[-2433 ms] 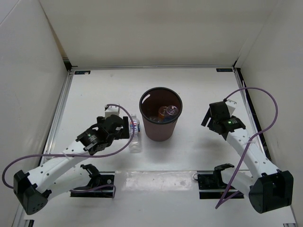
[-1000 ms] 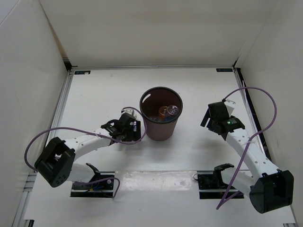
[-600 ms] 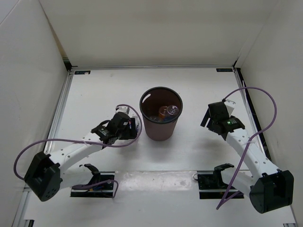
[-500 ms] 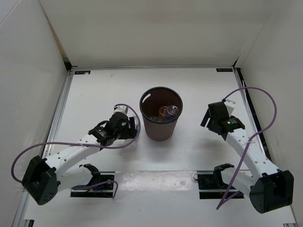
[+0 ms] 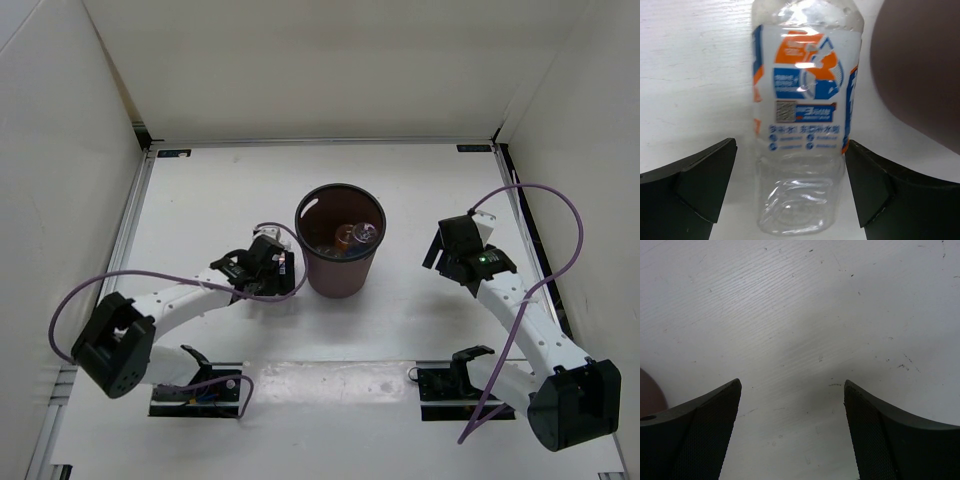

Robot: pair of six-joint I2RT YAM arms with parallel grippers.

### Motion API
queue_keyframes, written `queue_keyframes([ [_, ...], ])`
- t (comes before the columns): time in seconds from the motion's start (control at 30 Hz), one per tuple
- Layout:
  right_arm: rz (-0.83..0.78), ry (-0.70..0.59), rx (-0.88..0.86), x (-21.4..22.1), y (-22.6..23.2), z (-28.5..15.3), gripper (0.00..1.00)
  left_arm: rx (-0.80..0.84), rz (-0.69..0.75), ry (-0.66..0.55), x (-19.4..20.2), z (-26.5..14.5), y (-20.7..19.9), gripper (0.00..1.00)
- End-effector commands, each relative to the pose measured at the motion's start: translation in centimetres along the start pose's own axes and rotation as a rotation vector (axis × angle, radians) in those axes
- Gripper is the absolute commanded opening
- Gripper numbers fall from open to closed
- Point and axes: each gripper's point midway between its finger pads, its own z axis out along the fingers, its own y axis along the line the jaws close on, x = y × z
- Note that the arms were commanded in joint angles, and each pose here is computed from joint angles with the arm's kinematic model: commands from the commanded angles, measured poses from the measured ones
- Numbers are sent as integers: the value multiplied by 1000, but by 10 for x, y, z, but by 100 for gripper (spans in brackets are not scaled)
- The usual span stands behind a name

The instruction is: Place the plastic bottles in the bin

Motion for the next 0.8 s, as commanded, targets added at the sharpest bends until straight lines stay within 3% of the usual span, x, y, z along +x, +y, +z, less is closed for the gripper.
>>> queue_keyframes([
  [0.0, 23, -47, -10, -18, 5, -6, 85, 52, -4, -17, -17, 4, -18, 100],
  [0.23, 24, -51, -14, -19, 6, -7, 85, 52, 6, 31, 0, 20, -16, 88],
  [0.43, 22, -48, -13, -18, 6, -7, 85, 42, 10, -21, -12, 2, -11, 65],
  [0.67, 20, -50, -13, -19, 6, -7, 85, 9, 0, -155, -43, -51, 4, 65],
  [0.77, 20, -50, -17, -18, 7, -8, 85, 34, 6, -315, -75, -95, 8, 65],
])
